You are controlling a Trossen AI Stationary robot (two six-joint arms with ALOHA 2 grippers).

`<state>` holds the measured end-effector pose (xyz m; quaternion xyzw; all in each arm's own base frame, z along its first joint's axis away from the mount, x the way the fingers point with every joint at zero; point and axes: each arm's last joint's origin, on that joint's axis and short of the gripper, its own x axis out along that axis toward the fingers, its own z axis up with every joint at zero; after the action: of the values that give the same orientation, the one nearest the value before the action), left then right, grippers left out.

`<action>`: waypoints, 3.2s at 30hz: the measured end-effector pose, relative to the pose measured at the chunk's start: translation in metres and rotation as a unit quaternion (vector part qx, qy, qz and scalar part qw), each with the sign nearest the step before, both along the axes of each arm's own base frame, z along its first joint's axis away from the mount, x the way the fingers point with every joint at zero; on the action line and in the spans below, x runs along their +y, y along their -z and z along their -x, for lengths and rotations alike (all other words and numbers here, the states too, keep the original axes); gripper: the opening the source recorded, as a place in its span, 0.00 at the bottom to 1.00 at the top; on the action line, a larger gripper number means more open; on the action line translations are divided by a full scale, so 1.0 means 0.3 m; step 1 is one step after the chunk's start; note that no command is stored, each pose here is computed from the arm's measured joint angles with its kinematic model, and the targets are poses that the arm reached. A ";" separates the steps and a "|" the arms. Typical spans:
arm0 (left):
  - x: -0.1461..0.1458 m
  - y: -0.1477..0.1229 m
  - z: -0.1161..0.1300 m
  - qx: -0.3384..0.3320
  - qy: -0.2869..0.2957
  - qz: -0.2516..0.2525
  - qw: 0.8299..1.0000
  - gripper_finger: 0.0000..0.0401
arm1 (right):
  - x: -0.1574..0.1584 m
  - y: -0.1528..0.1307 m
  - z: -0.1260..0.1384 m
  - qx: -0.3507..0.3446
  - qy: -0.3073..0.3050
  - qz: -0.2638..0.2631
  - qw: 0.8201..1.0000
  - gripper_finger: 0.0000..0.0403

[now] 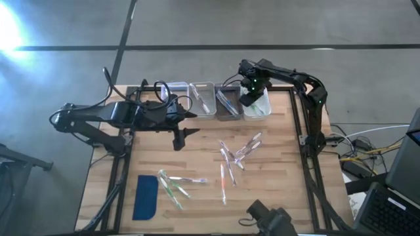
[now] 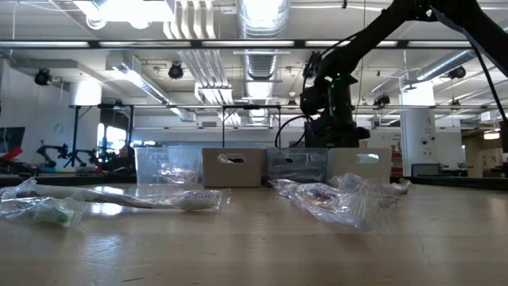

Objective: Pick & Place Toothbrushes
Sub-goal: Put the green toothbrush into the white bin, then put the purple toothbrush into the gray bin

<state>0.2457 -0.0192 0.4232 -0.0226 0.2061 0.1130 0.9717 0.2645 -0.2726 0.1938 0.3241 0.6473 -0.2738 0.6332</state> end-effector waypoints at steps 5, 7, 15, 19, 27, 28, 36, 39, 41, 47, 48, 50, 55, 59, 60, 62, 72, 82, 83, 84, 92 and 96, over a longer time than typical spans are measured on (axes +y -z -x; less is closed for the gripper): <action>0.000 0.000 0.000 0.000 0.000 0.000 1.000 0.63 | -0.019 0.012 0.024 0.000 0.023 -0.005 1.000 0.03; 0.000 0.000 0.000 0.000 0.000 0.000 1.000 0.63 | -0.023 0.016 0.031 -0.007 0.021 -0.012 1.000 0.03; 0.000 0.000 0.000 0.000 0.000 0.000 1.000 0.63 | -0.021 0.057 0.047 -0.016 0.022 -0.023 0.999 0.03; 0.000 0.000 0.000 0.000 0.000 0.000 1.000 0.63 | -0.018 0.079 0.057 -0.014 0.021 -0.026 0.999 0.03; 0.000 0.000 0.000 0.000 0.000 0.000 1.000 0.63 | -0.015 0.092 0.063 -0.014 0.016 -0.027 0.999 0.05; 0.000 0.000 0.000 0.000 0.000 0.000 1.000 0.63 | -0.015 0.089 0.063 -0.015 0.014 -0.026 0.999 0.07; 0.000 0.001 -0.001 0.000 0.000 0.000 1.000 0.63 | -0.004 0.010 0.070 -0.041 0.000 -0.001 0.999 0.29; 0.000 0.000 -0.001 0.001 0.002 -0.005 1.000 0.63 | 0.008 -0.035 0.081 -0.049 0.000 0.011 0.999 0.36; 0.000 0.000 -0.001 0.001 0.002 -0.005 1.000 0.63 | 0.019 -0.074 0.091 -0.057 0.000 0.021 0.998 0.40; 0.000 -0.001 -0.001 -0.001 0.002 -0.005 1.000 0.63 | 0.073 -0.192 0.132 -0.071 0.001 0.038 0.997 0.44; 0.000 -0.001 -0.001 -0.001 0.002 -0.005 1.000 0.63 | 0.084 -0.212 0.141 -0.073 0.003 0.040 0.997 0.44; 0.000 0.000 -0.001 -0.001 0.002 -0.005 1.000 0.63 | 0.109 -0.253 0.155 -0.080 0.010 0.046 0.996 0.43; 0.001 0.000 -0.001 -0.001 0.001 -0.005 1.000 0.63 | 0.182 -0.346 0.195 -0.106 0.028 0.069 0.992 0.37; 0.001 0.000 -0.001 -0.001 0.001 -0.005 1.000 0.63 | 0.255 -0.425 0.224 -0.145 0.029 0.088 0.985 0.31; 0.001 0.000 -0.001 -0.001 0.001 -0.005 1.000 0.63 | 0.275 -0.445 0.230 -0.154 0.032 0.093 0.983 0.29; 0.001 0.000 -0.001 -0.001 0.001 -0.005 1.000 0.63 | 0.321 -0.487 0.240 -0.175 0.038 0.104 0.978 0.26; 0.001 0.000 -0.001 -0.002 0.000 -0.001 1.000 0.63 | 0.546 -0.656 0.330 -0.282 0.013 0.142 0.949 0.11; 0.000 0.000 -0.001 -0.002 0.000 0.000 1.000 0.63 | 0.683 -0.737 0.432 -0.354 -0.033 0.163 0.920 0.02; 0.000 0.000 -0.001 -0.002 0.000 0.000 1.000 0.63 | 0.691 -0.743 0.441 -0.359 -0.038 0.165 0.918 0.02; 0.000 0.000 -0.001 -0.002 0.000 0.000 1.000 0.63 | 0.700 -0.748 0.452 -0.364 -0.046 0.169 0.915 0.02; 0.003 0.001 -0.004 -0.004 -0.015 0.010 1.000 0.63 | 0.768 -0.790 0.565 -0.402 -0.124 0.225 0.878 0.02; 0.003 0.001 -0.004 -0.007 -0.021 0.020 1.000 0.63 | 0.792 -0.803 0.615 -0.412 -0.163 0.257 0.859 0.02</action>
<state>0.2469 -0.0182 0.4228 -0.0473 0.2009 0.1289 0.9699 0.0801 -0.0350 0.4347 0.1226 0.2773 -0.1648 0.9386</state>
